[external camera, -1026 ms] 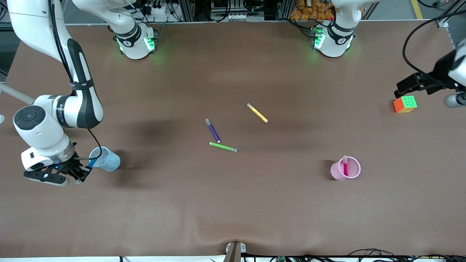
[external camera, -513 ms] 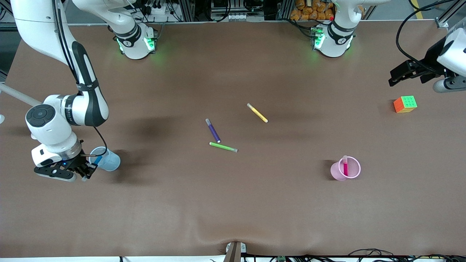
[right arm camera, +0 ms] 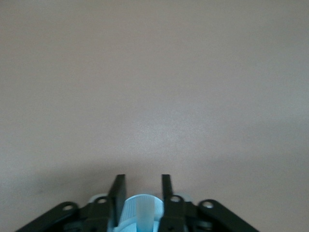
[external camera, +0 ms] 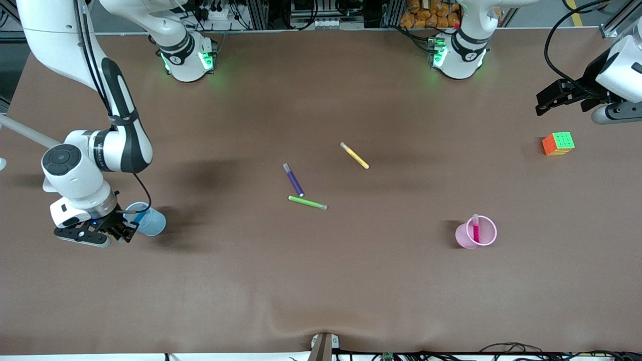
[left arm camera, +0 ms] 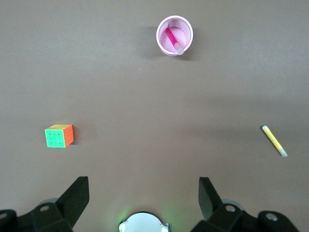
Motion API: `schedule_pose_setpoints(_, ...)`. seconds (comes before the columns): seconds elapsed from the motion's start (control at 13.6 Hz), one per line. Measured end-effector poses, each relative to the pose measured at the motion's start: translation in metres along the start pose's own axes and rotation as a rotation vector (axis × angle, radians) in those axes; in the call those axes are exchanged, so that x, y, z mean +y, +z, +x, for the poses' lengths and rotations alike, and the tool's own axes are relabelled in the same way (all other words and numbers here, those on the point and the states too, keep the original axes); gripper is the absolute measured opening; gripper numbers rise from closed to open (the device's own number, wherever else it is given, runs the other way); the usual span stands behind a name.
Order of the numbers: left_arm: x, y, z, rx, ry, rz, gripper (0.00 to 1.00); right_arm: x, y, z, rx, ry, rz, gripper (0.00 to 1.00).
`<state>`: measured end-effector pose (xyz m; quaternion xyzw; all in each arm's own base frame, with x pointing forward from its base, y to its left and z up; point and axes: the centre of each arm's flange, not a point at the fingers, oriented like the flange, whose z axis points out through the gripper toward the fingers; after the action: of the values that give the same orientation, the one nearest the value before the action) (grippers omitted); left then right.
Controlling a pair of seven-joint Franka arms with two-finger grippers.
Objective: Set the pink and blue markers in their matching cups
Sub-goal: 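Lower the blue marker into the blue cup and open the right gripper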
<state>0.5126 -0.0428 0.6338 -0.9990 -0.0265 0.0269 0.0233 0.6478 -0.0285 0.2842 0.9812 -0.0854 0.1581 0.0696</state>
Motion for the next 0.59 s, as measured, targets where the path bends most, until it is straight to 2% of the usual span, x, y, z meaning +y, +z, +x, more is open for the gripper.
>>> schedule_pose_setpoints(0.22,0.000,-0.001,0.000,0.004,0.000,0.000,1.00,-0.001,-0.008,0.009,0.022,0.001,0.004,0.73)
schedule_pose_setpoints(0.37,-0.001,-0.001,0.000,0.003,0.002,0.000,1.00,-0.002,-0.023,0.025,0.010,0.004,-0.003,0.93)
schedule_pose_setpoints(0.44,-0.004,-0.001,0.000,0.002,0.006,0.000,1.00,-0.002,-0.033,0.034,-0.004,0.006,-0.008,1.00)
schedule_pose_setpoints(0.59,-0.011,0.000,0.001,0.002,0.014,-0.001,1.00,-0.005,-0.054,0.053,-0.033,0.008,-0.018,1.00)
